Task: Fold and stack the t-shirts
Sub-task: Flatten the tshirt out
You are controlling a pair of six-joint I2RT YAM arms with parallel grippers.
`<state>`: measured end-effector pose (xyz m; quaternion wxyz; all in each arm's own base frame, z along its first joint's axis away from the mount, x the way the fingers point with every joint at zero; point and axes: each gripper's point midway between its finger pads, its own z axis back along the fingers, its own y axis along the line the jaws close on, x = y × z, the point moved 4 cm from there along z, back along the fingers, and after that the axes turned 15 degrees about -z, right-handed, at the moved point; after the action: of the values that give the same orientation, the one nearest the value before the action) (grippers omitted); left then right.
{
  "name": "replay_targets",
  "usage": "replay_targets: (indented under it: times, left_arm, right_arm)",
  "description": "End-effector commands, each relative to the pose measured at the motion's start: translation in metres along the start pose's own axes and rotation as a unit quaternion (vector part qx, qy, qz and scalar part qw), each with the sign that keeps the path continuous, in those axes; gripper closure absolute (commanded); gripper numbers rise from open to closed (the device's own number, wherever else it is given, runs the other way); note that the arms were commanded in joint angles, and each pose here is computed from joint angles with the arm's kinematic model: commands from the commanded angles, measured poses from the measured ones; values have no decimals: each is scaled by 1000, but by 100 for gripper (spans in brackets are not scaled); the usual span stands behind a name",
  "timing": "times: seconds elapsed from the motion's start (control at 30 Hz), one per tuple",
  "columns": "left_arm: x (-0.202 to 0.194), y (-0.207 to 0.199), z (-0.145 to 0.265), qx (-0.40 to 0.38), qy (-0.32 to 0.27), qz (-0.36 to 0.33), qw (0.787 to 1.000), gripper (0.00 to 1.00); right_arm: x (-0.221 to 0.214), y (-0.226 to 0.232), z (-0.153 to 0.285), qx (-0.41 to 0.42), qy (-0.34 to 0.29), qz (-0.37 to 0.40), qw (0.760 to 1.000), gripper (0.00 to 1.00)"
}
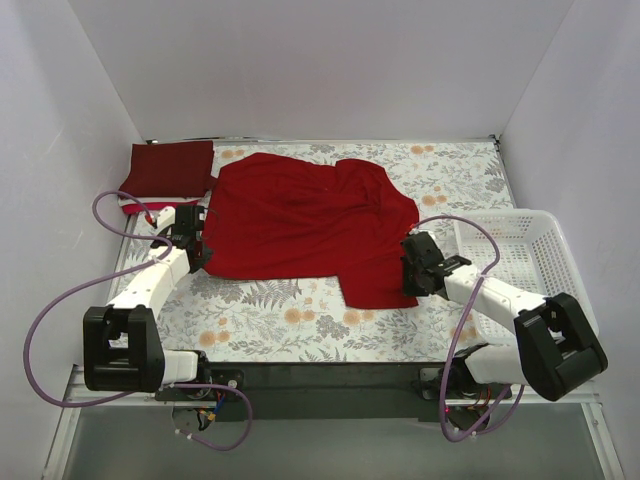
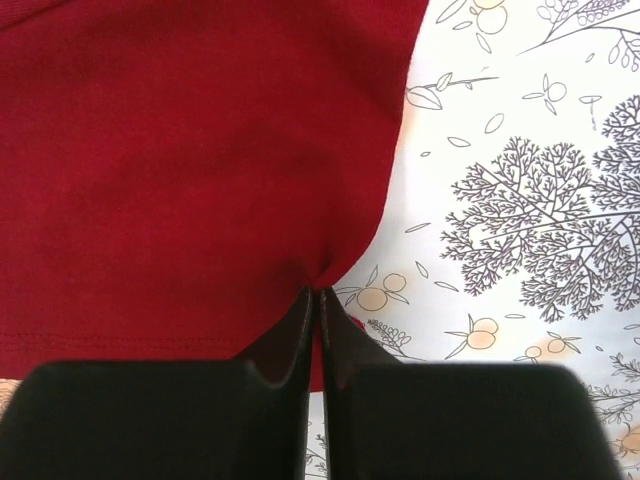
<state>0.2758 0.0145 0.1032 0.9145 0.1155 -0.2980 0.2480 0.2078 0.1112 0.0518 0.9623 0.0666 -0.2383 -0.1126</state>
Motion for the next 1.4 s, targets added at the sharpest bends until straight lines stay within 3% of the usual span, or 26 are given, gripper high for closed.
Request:
replay_targets:
  times: [0.0, 0.1, 0.27, 0.4, 0.53, 0.73, 0.77, 0.83, 0.87, 0.93, 0.97, 1.0, 1.17, 1.27, 1.37]
  left_arm:
    - [9, -1, 4, -11, -18, 8, 1000, 100]
    - [21, -10, 3, -17, -16, 8, 1000, 100]
    - [85, -39, 15, -43, -46, 30, 998, 100]
    - [152, -57, 49, -66, -87, 43, 993, 100]
    - [214, -57, 114, -96, -159, 56, 981, 100]
    - [248, -21, 229, -143, -269, 83, 949, 100]
    - [247, -4, 264, -158, -308, 97, 933, 100]
    - [243, 13, 294, -169, -346, 108, 917, 100]
    - [236, 33, 331, -185, -389, 125, 894, 100]
    - [226, 51, 359, -198, -424, 136, 873, 100]
    - [218, 67, 384, -209, -456, 147, 852, 100]
    - [213, 75, 396, -214, -471, 153, 842, 100]
    - [199, 101, 446, -239, -526, 156, 801, 100]
    - [201, 102, 458, -250, -538, 151, 790, 100]
    - [214, 91, 455, -255, -536, 136, 793, 100]
  right_arm:
    - [-17, -20, -1, -49, 31, 18, 998, 95]
    - [22, -5, 12, -49, -23, 28, 998, 99]
    - [112, 24, 54, -30, -132, 38, 990, 99]
    - [210, 47, 137, 7, -250, 21, 968, 99]
    - [255, 52, 226, 35, -344, 33, 938, 99]
    - [240, 28, 354, 103, -468, 36, 877, 99]
    - [228, 19, 383, 127, -497, 29, 858, 99]
    - [215, 8, 412, 138, -527, 43, 837, 99]
    - [208, 2, 425, 147, -541, 44, 827, 99]
    - [186, -11, 461, 175, -576, 53, 797, 99]
    - [178, -13, 471, 187, -584, 61, 787, 99]
    - [168, -21, 489, 198, -603, 64, 770, 99]
    - [148, -33, 527, 209, -637, 96, 735, 99]
    - [150, -34, 544, 210, -652, 102, 721, 99]
    - [164, -31, 548, 192, -656, 102, 723, 99]
